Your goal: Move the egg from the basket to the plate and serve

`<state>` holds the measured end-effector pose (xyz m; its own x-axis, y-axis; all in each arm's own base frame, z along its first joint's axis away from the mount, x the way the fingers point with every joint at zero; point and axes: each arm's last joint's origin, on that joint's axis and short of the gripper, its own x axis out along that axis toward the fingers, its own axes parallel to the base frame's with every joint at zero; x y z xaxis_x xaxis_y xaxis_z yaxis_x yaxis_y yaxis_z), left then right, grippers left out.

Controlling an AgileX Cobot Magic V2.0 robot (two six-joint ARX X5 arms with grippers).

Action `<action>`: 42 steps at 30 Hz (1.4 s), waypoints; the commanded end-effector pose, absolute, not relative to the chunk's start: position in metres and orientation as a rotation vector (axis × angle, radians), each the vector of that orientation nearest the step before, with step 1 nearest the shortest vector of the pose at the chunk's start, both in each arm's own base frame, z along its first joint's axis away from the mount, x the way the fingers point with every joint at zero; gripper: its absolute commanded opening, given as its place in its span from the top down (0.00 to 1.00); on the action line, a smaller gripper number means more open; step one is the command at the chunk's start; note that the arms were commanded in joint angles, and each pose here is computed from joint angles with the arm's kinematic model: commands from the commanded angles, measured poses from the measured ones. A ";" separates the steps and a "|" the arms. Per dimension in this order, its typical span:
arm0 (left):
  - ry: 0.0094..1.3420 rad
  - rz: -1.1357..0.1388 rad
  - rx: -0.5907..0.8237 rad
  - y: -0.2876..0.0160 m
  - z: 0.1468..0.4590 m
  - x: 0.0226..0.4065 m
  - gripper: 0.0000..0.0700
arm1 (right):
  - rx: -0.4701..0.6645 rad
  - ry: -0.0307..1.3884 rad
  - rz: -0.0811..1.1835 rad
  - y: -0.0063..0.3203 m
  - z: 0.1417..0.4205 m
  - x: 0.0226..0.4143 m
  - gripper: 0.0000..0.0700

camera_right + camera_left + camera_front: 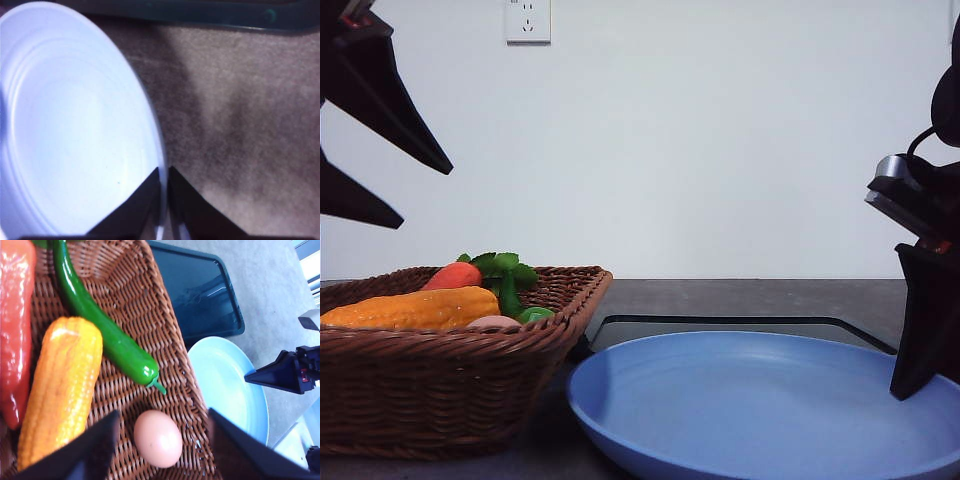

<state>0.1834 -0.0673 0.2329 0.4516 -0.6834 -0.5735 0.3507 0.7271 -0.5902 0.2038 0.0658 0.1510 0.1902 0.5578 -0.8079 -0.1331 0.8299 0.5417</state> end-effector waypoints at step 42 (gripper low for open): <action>1.179 -0.530 -0.176 -0.151 0.172 0.196 0.42 | 0.477 1.051 0.352 0.015 0.211 0.165 1.00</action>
